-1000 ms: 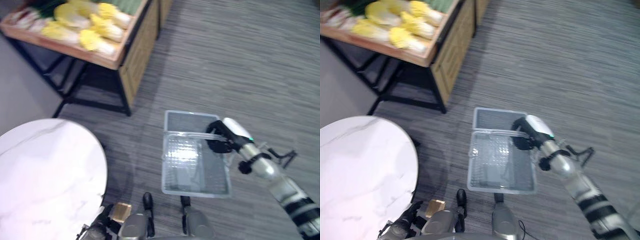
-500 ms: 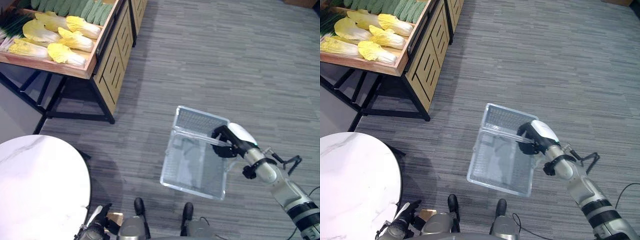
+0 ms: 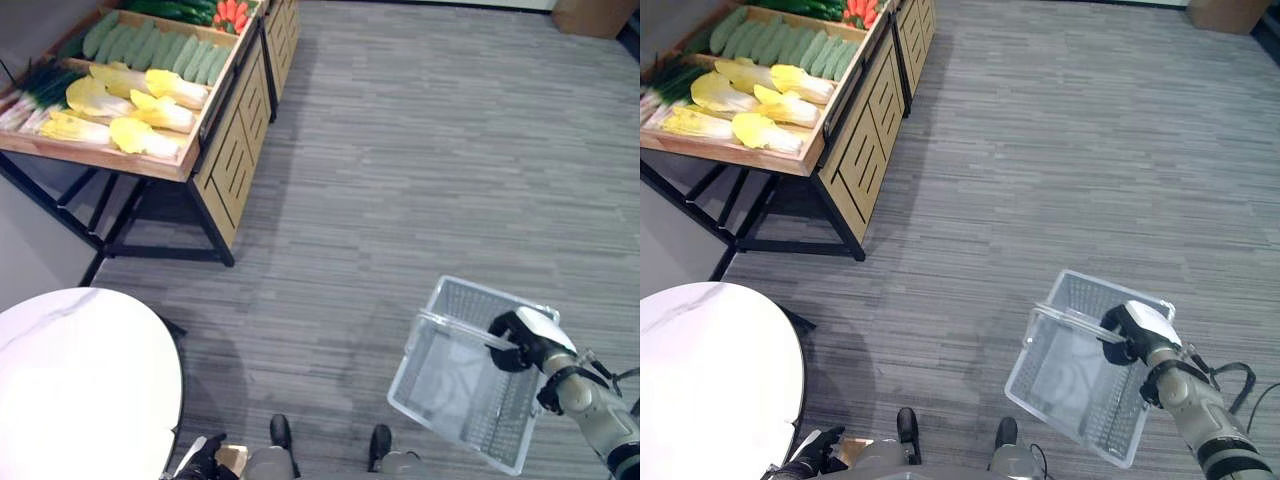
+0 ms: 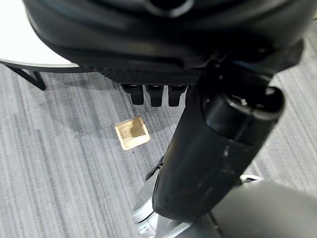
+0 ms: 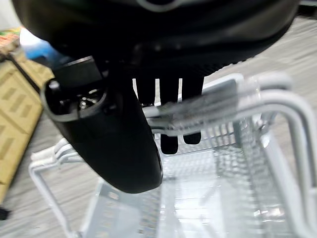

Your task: Get the vegetables into the basket

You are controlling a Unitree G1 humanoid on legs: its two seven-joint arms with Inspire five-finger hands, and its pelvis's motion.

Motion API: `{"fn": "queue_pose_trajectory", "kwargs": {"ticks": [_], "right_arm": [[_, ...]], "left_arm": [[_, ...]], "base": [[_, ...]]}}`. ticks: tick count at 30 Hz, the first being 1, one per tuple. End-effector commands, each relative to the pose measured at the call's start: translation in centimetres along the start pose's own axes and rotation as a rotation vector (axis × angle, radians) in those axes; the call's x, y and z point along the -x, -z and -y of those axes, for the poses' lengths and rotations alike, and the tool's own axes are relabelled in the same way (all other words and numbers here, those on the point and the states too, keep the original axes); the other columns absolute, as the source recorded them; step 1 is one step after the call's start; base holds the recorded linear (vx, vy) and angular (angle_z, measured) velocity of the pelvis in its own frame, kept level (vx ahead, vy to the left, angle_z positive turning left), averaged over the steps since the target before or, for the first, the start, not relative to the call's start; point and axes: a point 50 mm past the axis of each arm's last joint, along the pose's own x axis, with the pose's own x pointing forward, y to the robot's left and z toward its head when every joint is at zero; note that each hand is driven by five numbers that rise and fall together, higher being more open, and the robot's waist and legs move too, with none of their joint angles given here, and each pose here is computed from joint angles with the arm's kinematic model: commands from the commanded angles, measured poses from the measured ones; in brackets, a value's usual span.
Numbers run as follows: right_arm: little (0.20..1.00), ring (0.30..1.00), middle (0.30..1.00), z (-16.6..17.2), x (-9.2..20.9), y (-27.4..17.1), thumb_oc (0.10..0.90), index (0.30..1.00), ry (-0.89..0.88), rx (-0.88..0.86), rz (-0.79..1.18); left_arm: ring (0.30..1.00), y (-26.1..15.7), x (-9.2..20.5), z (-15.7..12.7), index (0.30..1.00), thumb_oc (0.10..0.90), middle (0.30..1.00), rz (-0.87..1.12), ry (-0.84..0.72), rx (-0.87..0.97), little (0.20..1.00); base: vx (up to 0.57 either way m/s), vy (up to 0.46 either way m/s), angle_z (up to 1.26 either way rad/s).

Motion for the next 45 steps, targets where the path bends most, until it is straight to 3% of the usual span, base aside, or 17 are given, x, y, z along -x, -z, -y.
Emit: {"fn": "queue_pose_trajectory", "kwargs": {"ticks": [1,8,23,32,45], "right_arm": [[0.3,0.3,0.3,7.1,-1.0,-2.2,0.4,0.3,0.292,-0.011,0.104],[0.3,0.3,0.3,3.7,-0.7,1.4,0.4,0.3,0.245,-0.103,-0.084],[0.3,0.3,0.3,3.5,0.5,3.1,0.4,0.3,0.366,-0.22,-0.164],[0.3,0.3,0.3,2.1,0.1,2.3,0.4,0.3,0.353,-0.258,-0.161],[0.3,0.3,0.3,0.9,-1.1,0.3,0.4,0.3,0.299,-0.242,-0.126]], "left_arm": [[1.0,-1.3,-0.3,-1.2,1.0,0.9,1.0,0.058,-0.018,0.006,1.0],[1.0,-1.5,-0.4,-1.9,1.0,0.9,1.0,0.056,-0.054,0.026,1.0],[1.0,-3.3,-0.6,-3.4,1.0,0.9,1.0,0.099,-0.136,0.07,1.0],[1.0,-1.6,-0.4,-3.2,1.0,0.9,1.0,0.055,-0.137,0.012,1.0],[1.0,-3.1,-0.5,-4.5,1.0,0.9,1.0,0.12,-0.174,0.013,1.0]], "base": [[0.04,-0.015,-0.01],[0.04,-0.019,-0.01],[0.04,-0.104,0.18],[0.31,0.208,-0.34],[0.15,0.178,-0.24]]}}
